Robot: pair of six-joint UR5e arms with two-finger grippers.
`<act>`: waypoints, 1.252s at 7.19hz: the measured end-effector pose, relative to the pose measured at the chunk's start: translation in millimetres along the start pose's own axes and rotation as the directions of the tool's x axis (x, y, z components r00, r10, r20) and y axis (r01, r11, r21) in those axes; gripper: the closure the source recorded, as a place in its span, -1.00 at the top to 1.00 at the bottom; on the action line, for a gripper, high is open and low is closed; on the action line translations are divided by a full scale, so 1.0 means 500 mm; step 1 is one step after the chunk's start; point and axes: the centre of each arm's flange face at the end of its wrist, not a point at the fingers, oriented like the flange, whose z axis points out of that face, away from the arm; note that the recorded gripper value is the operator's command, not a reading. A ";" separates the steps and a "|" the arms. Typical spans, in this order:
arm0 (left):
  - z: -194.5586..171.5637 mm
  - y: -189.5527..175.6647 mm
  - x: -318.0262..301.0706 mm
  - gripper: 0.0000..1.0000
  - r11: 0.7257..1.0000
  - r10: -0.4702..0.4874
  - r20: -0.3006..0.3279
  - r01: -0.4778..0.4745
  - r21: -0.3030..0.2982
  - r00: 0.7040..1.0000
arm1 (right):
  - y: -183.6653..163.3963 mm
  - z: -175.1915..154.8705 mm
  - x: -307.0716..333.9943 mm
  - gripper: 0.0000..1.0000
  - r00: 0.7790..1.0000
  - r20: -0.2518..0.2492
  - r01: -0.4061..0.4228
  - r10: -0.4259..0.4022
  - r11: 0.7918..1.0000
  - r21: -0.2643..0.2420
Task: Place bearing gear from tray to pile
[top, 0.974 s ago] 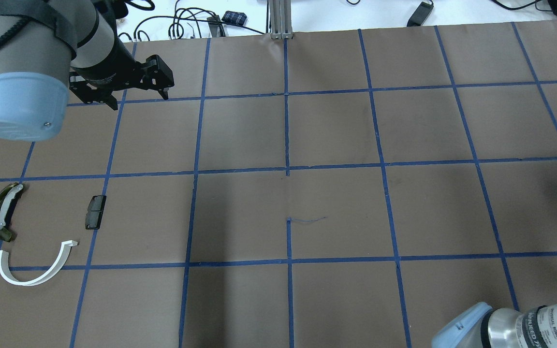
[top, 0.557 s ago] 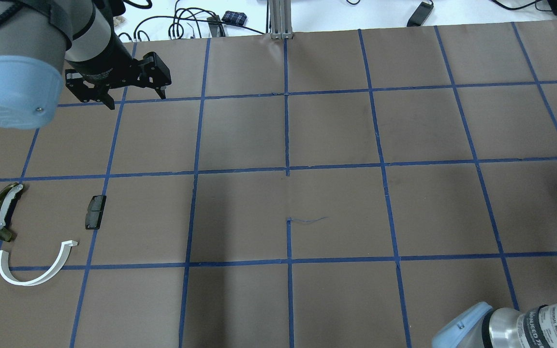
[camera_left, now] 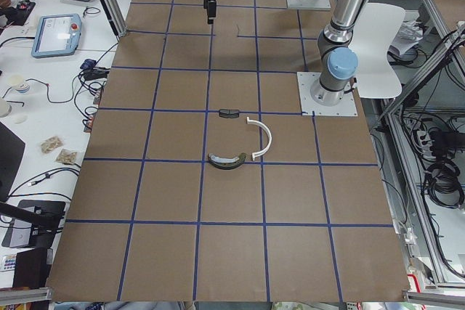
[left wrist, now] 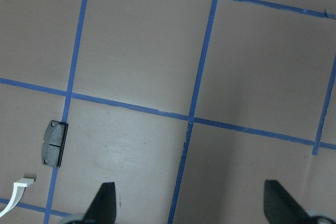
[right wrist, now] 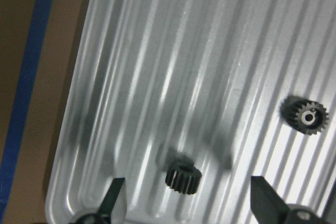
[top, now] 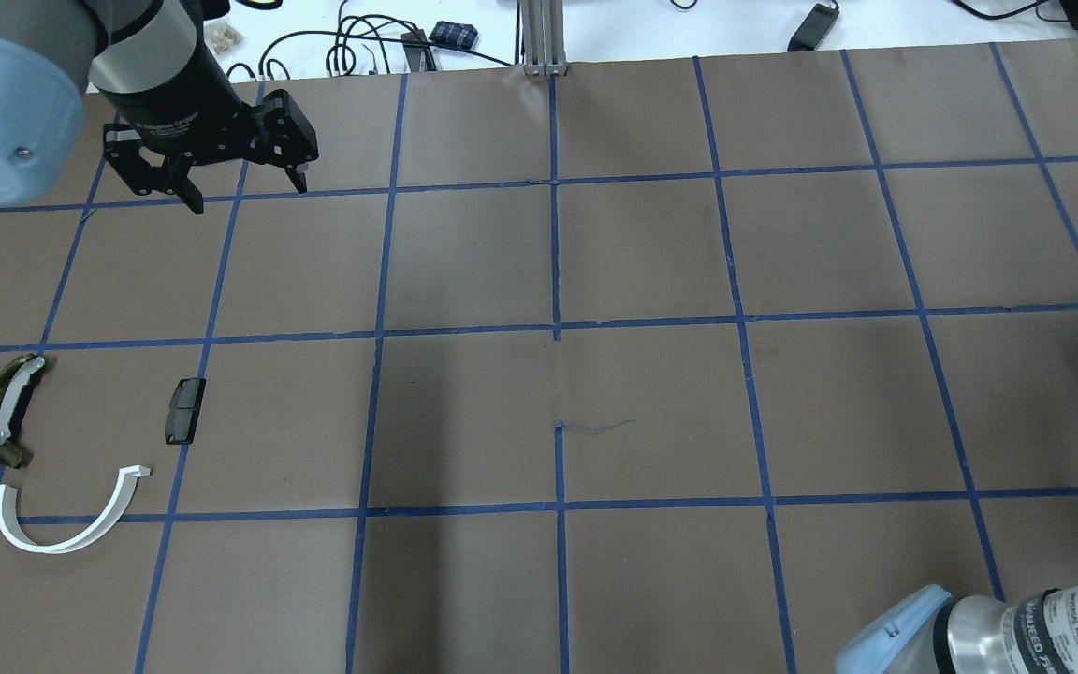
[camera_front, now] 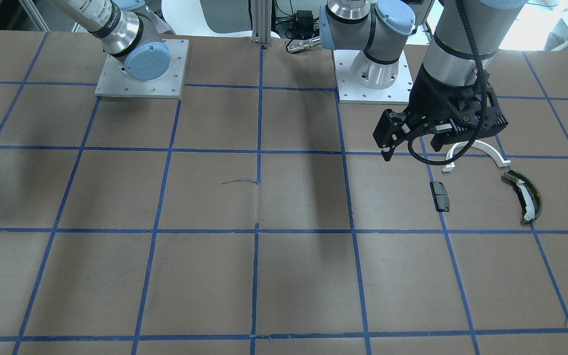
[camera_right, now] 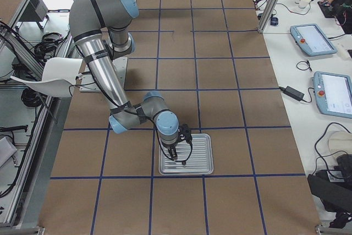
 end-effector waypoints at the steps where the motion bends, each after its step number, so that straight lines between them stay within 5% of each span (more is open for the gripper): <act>1: -0.021 -0.003 -0.003 1.00 1.000 -0.002 0.004 0.002 0.016 1.000 | -0.005 0.006 0.007 0.60 1.000 0.001 0.001 -0.001 1.000 0.001; 2: -0.035 -0.006 -0.005 1.00 0.999 -0.005 0.005 0.005 0.043 1.000 | -0.007 0.011 0.009 0.40 1.000 0.005 0.001 -0.001 1.000 0.001; 3: -0.024 -0.011 -0.005 1.00 0.999 -0.006 0.005 0.006 0.053 1.000 | -0.008 0.012 0.008 -0.13 1.000 0.009 0.000 0.000 1.000 0.001; 5: 0.008 -0.003 0.016 1.00 0.999 0.038 -0.064 -0.037 0.028 0.997 | -0.010 0.011 0.007 -0.69 1.000 0.014 -0.009 0.009 1.000 -0.001; 7: -0.030 0.056 0.009 1.00 0.977 0.215 -0.075 -0.215 0.005 0.974 | -0.009 0.012 0.006 -0.77 1.000 0.017 -0.011 0.011 1.000 -0.008; 9: -0.055 0.100 -0.007 1.00 0.963 0.269 -0.061 -0.271 -0.012 0.961 | -0.010 -0.004 0.002 -0.80 1.000 0.022 -0.013 0.014 1.000 -0.018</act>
